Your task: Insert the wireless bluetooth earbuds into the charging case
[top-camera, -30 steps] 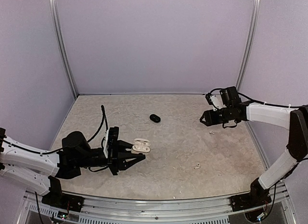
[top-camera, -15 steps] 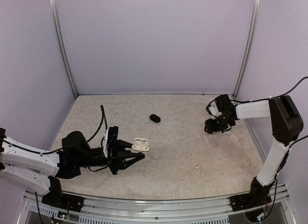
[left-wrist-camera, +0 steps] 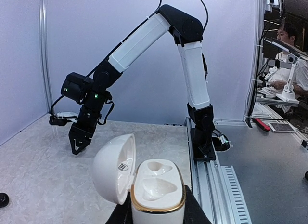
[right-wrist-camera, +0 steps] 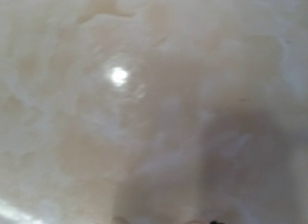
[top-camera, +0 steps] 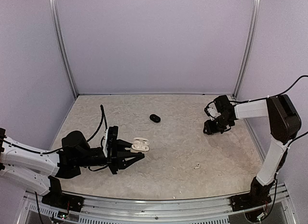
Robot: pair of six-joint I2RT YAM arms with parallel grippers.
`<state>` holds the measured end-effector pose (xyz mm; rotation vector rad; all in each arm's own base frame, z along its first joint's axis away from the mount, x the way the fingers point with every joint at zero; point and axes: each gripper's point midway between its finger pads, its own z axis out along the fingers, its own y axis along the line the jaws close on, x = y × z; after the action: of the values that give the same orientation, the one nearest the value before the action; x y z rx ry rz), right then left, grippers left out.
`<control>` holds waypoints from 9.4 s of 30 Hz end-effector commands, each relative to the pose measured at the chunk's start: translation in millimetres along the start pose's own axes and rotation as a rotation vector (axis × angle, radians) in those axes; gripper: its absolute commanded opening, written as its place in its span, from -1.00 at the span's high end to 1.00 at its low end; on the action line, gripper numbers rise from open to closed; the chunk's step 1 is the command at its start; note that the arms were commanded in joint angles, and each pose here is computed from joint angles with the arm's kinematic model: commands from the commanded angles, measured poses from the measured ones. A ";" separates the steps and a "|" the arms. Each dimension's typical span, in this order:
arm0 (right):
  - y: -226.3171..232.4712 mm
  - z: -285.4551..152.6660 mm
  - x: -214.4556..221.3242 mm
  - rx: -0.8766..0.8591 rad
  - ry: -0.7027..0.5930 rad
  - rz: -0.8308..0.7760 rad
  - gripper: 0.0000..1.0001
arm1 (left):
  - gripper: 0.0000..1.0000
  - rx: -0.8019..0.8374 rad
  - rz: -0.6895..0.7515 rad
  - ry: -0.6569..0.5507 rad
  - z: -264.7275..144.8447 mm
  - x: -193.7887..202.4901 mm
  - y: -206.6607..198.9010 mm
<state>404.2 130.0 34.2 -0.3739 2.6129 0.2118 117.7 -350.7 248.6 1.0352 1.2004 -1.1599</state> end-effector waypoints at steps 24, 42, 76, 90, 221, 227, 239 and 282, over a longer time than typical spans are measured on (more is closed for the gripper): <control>51.1 -23.6 -0.2 -0.237 -0.032 -0.005 -0.14 | 0.81 0.016 0.005 -0.034 -2.1 -7.3 -2.6; 72.0 -21.9 42.9 -0.332 0.072 0.005 -0.13 | 0.81 0.019 0.017 -0.035 0.7 -8.6 -2.0; 76.3 -23.2 50.9 -0.350 0.084 -0.004 -0.09 | 0.81 -0.001 0.021 -0.037 -2.3 -7.3 1.4; 43.6 -23.3 13.9 -0.129 0.077 -0.077 0.08 | 0.81 0.004 0.014 -0.025 1.6 -4.9 1.5; 334.5 -315.1 -15.2 -0.582 -0.850 -0.889 0.77 | 0.83 -0.120 0.064 -0.126 -15.8 -26.8 27.1; 360.5 -356.4 5.1 -0.736 -0.996 -0.945 0.77 | 0.82 -0.101 0.091 -0.141 -14.2 -30.6 23.6; 398.7 -363.1 31.7 -0.859 -1.027 -0.996 0.76 | 0.82 -0.049 0.091 -0.168 -11.1 -39.0 13.8; 411.3 -307.0 38.5 -0.758 -0.990 -1.016 0.77 | 0.83 0.019 0.073 -0.226 -13.5 -59.0 -0.6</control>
<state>110.5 442.5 324.9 -1.3536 1.0818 0.7892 120.0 -334.9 278.3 0.9599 1.0567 -1.1780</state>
